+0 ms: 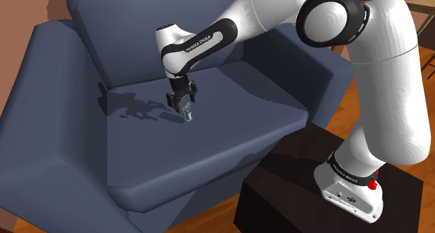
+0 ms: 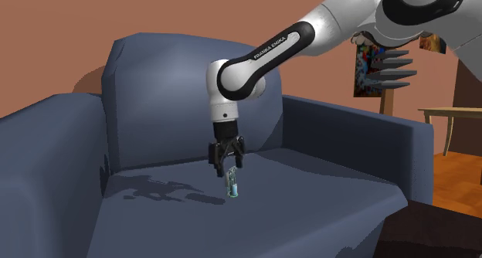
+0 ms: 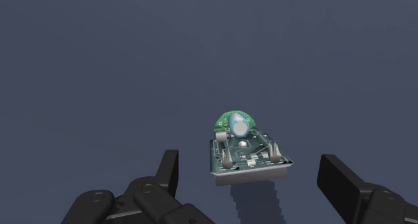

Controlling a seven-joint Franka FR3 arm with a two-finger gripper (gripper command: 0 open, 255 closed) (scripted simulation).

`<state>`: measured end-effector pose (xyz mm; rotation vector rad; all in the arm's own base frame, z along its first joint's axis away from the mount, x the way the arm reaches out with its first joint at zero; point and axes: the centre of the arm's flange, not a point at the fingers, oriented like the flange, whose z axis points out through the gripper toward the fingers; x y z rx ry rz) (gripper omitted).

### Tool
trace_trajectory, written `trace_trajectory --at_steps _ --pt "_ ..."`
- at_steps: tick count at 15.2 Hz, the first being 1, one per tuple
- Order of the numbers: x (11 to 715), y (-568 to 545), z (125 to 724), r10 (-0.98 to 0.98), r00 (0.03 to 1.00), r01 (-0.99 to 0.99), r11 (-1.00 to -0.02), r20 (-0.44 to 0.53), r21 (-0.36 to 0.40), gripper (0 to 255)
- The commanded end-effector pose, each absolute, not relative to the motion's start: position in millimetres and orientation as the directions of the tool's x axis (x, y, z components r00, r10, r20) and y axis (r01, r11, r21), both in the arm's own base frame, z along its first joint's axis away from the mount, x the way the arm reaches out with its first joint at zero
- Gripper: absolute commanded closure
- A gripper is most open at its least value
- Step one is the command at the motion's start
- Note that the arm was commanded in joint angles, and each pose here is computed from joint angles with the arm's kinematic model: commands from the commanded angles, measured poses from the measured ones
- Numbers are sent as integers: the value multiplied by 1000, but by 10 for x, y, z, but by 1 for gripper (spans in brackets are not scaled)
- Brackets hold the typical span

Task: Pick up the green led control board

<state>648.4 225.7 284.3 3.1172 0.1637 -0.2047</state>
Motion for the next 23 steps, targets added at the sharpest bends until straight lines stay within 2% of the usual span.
trace_trajectory --at_steps 1,4,5,14,23 --pt "6490 2251 2723 103 986 105 -994 -131 6 0" --pt "6490 2251 2640 103 986 105 -994 -131 6 0" --pt "6485 2253 2640 103 986 105 -994 -131 6 255" --pt "6490 2251 2640 103 986 105 -994 -131 6 255" --pt "6490 2251 3115 103 986 105 -994 -131 6 255"
